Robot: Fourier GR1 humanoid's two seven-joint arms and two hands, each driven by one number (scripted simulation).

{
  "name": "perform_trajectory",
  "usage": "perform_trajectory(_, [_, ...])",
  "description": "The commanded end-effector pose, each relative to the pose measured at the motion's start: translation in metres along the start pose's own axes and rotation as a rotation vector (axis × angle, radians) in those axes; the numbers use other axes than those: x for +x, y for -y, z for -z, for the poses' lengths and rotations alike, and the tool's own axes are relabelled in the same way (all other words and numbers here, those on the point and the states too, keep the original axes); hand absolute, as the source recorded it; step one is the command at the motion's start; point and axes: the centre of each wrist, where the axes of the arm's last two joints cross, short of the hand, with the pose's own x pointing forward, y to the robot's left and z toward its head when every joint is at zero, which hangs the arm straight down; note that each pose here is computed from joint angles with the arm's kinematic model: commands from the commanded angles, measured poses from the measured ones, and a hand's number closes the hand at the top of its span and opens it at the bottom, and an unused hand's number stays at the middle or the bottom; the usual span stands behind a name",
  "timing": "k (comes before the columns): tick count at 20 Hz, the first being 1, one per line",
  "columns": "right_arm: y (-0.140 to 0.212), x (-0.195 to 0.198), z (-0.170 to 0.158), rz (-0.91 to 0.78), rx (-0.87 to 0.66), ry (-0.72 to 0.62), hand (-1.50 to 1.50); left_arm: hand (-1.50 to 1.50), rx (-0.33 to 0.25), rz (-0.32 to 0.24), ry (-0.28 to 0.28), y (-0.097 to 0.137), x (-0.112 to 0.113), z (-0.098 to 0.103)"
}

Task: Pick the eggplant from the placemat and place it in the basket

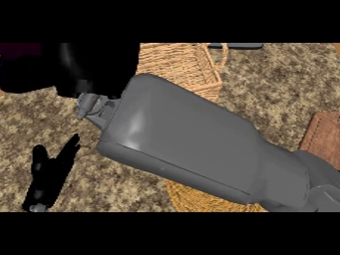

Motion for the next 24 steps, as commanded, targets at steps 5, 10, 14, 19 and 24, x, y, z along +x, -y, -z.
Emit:
perform_trajectory(5, [-0.017,-0.011,0.037,-0.048,0.006,-0.168,1.50,0.00,-0.006,-0.009,-0.067,0.003,-0.023,-0.006])
perform_trajectory(10, [-0.032,-0.049,0.050,0.012,-0.012,-0.177,1.50,0.00,0.004,-0.001,-0.038,0.001,-0.013,0.007])
perform_trajectory(14, [-0.036,-0.074,0.060,0.060,-0.010,-0.236,1.50,0.00,-0.007,-0.007,-0.035,0.006,-0.016,0.003])
perform_trajectory(19, [-0.042,-0.089,0.056,0.177,-0.022,-0.274,1.50,0.00,-0.003,-0.016,-0.034,0.014,-0.018,0.004])
perform_trajectory(24, [-0.048,-0.126,0.063,0.176,-0.010,-0.280,1.50,0.00,0.020,0.004,-0.039,0.014,-0.011,0.006])
